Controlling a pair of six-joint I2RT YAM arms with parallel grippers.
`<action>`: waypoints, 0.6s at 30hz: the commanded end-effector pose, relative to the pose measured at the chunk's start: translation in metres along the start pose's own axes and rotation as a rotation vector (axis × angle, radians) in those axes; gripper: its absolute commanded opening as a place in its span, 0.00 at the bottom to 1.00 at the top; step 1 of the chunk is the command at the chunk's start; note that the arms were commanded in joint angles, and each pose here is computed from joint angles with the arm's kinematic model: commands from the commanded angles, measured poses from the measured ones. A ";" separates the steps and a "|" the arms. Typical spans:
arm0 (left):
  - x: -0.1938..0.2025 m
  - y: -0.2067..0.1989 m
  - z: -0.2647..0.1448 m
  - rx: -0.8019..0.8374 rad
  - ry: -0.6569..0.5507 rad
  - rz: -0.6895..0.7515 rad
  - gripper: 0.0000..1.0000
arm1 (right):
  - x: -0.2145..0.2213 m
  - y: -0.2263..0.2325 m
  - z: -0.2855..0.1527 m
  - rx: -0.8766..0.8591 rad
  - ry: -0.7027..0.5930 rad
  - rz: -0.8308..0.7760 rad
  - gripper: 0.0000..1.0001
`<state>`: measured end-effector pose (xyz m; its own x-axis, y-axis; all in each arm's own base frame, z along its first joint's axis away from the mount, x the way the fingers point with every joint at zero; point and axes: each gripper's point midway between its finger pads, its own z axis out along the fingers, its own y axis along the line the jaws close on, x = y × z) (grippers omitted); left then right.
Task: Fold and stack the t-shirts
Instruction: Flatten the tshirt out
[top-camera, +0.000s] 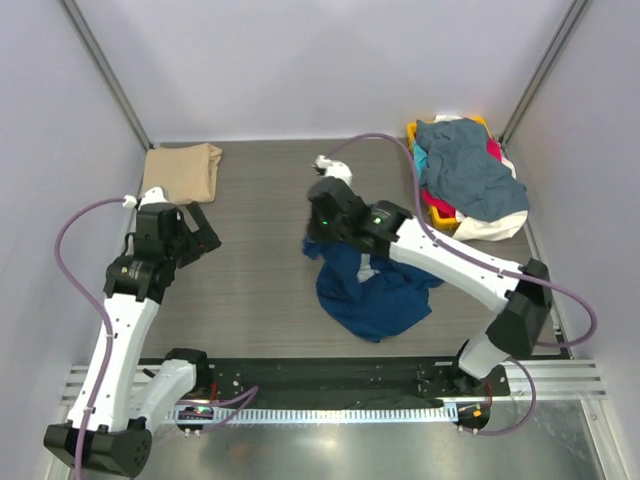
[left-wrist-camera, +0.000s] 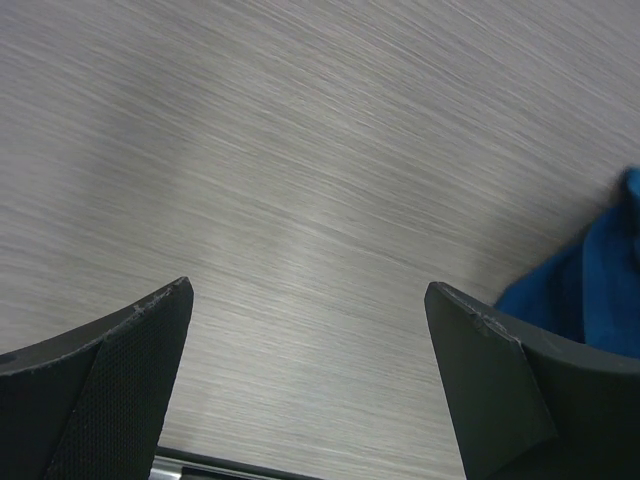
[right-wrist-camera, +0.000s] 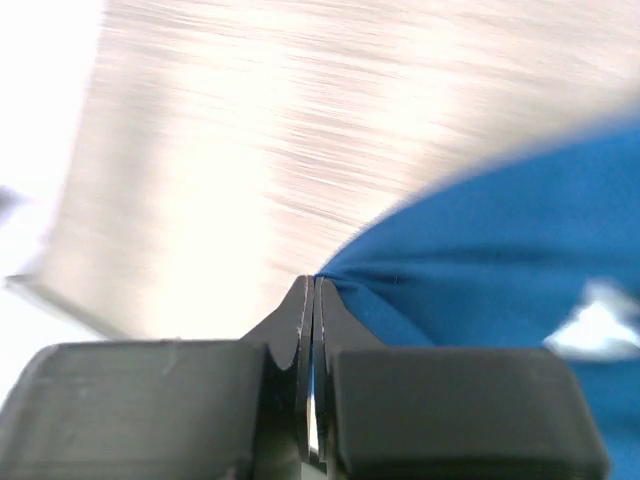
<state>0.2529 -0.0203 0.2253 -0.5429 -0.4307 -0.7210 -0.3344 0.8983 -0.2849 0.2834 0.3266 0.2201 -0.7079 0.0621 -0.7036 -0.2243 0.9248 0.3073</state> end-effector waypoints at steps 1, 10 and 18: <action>-0.021 0.017 -0.019 -0.079 -0.110 -0.018 1.00 | -0.020 0.099 -0.013 -0.298 -0.017 -0.067 0.01; -0.005 0.025 -0.020 -0.116 -0.072 -0.119 1.00 | 0.005 -0.047 0.026 0.200 -0.005 -0.039 1.00; 0.052 0.013 0.035 -0.088 0.113 -0.224 0.96 | 0.011 -0.127 -0.026 0.247 -0.071 0.102 1.00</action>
<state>0.2355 -0.0130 0.1775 -0.5312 -0.5696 -0.6272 -0.5097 0.8062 -0.3005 0.2944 0.2001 0.1578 -0.7354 0.1001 -0.6702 0.0265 0.9925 0.1192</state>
